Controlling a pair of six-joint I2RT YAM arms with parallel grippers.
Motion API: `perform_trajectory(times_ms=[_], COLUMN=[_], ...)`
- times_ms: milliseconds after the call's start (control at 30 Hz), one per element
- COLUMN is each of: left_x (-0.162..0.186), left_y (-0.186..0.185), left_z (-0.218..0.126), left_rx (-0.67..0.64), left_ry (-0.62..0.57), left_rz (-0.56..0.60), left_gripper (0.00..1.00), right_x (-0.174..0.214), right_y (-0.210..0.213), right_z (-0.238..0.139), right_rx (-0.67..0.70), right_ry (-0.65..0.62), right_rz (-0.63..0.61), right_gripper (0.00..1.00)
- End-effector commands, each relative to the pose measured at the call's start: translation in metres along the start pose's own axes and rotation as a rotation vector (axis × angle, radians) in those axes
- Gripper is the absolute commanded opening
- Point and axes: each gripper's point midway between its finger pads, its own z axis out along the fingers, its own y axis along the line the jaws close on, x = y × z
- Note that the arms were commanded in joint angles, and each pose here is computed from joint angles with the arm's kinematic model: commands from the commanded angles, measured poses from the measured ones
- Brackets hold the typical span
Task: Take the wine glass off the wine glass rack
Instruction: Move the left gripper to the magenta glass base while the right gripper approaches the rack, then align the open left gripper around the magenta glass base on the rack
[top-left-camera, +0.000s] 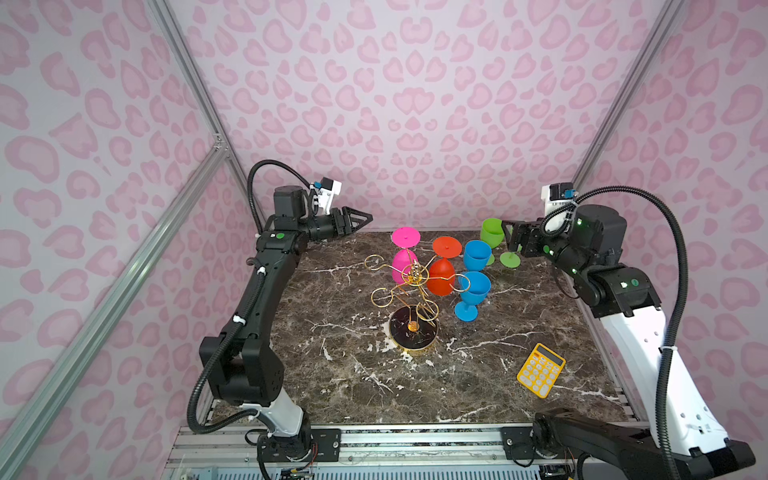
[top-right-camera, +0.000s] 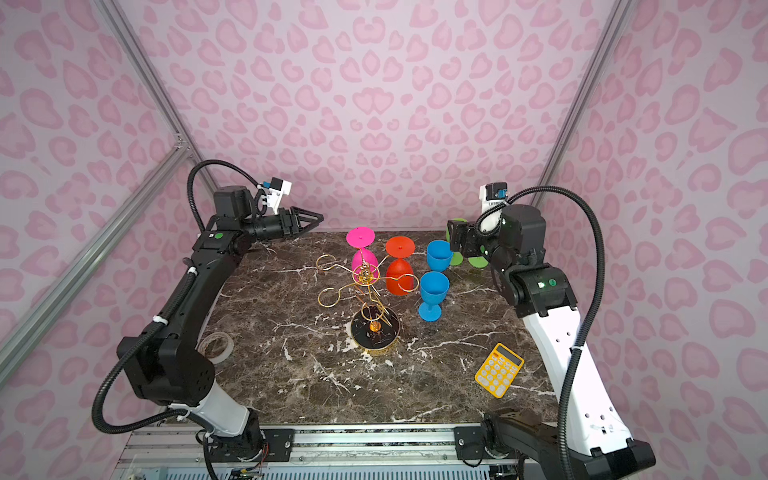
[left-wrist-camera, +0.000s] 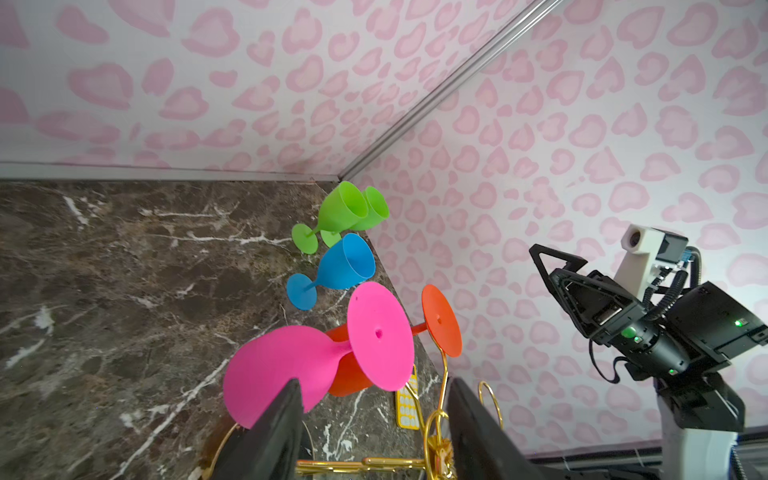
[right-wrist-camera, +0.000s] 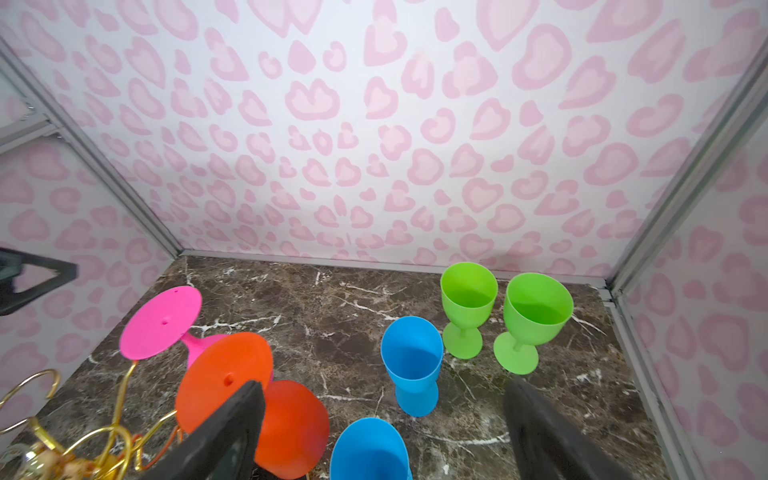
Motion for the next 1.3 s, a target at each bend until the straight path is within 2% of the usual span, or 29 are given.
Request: perform_trajectory(times_ms=[0,533,1267], left_x=[0.005,0.020,0.032], left_y=[-0.004,0.021,0.019], left_z=[0.006,0.058,0.074], left_rx=[0.053,-0.080,-0.105], left_ry=[0.073,0.224,0.266], left_rz=[-0.029,-0.006,0.021], left_gripper=[0.55,0.51,0.48], right_x=[-0.002,0.017,0.029], right_y=[0.010,0.023,0.024], right_z=[-0.008,-0.032,-0.028], right_rx=[-0.039,-0.103,-0.113], right_ry=[-0.027,-0.022,0.000], right_rz=[0.003,0.029,0.033], right_gripper=[0.92,0.92,0.92])
